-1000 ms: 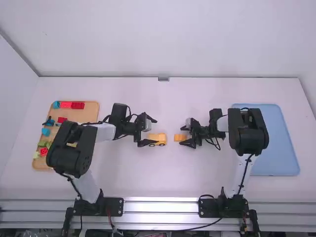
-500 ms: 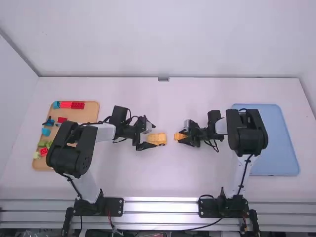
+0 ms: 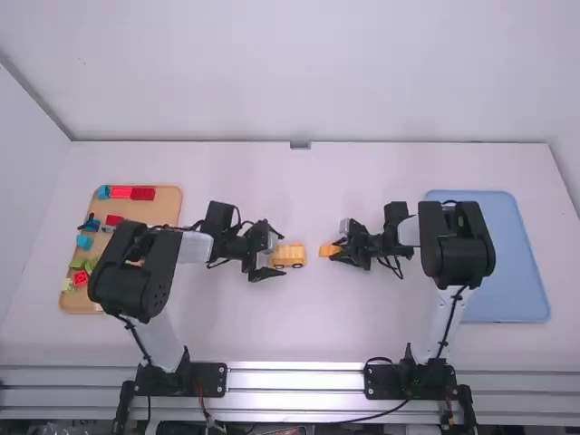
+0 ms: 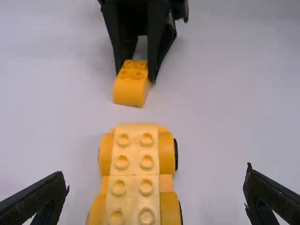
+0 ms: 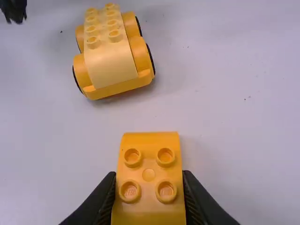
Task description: Assemble lego blocks to make yellow taxi
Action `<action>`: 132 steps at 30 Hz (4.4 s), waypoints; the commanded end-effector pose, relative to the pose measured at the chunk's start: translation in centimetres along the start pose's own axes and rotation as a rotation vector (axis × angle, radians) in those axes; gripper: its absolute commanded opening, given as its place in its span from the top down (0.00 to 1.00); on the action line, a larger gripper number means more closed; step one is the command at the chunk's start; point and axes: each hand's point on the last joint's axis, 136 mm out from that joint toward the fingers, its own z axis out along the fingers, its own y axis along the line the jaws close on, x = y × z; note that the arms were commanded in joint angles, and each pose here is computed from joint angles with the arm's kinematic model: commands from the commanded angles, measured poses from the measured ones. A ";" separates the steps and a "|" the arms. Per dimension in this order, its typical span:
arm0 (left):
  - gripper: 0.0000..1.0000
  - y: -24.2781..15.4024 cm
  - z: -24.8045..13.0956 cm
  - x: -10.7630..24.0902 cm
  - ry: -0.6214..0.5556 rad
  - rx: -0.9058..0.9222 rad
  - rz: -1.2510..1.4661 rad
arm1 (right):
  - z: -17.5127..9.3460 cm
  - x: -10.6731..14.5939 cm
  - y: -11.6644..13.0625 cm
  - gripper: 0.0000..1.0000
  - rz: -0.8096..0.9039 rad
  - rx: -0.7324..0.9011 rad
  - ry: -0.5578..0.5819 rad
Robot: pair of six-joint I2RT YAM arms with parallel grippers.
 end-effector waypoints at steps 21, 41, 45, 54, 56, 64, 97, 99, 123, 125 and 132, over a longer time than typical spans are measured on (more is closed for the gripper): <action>0.22 0.7 3.1 4.6 0.026 -0.031 -0.040 | 4.7 -9.1 3.6 0.91 -0.265 -0.086 0.020; 0.51 1.0 3.1 4.7 0.028 -0.042 -0.035 | 7.1 -9.0 3.9 0.98 -0.232 -0.138 -0.051; 0.50 1.1 3.0 4.7 0.027 -0.045 -0.058 | 7.7 -9.0 4.4 0.98 -0.243 -0.154 -0.050; 0.51 1.0 3.0 4.7 0.028 -0.043 -0.062 | 8.2 -8.2 3.6 0.98 -0.205 -0.166 -0.106; 0.51 1.0 3.0 4.8 0.029 -0.042 -0.065 | 8.1 -8.2 3.3 0.98 -0.194 -0.161 -0.094; 0.51 0.9 3.2 4.6 0.027 -0.037 -0.057 | 8.2 -7.2 3.3 0.98 -0.192 -0.152 -0.046; 0.57 0.8 3.3 4.5 0.027 -0.035 -0.055 | 7.6 -6.2 3.2 1.00 -0.201 -0.156 0.087; 0.57 0.9 3.3 4.5 0.027 -0.035 -0.054 | 7.2 -6.3 2.9 1.00 -0.194 -0.148 0.074; 0.61 1.1 3.3 4.4 0.029 -0.032 -0.060 | 6.7 -6.9 3.7 0.97 -0.096 -0.147 -0.028; 0.61 1.1 3.3 4.4 0.029 -0.032 -0.060 | 6.3 -7.1 3.6 0.97 -0.099 -0.135 -0.030; 0.61 1.1 3.3 4.4 0.028 -0.032 -0.060 | 7.9 -5.8 4.0 0.98 -0.138 -0.103 -0.002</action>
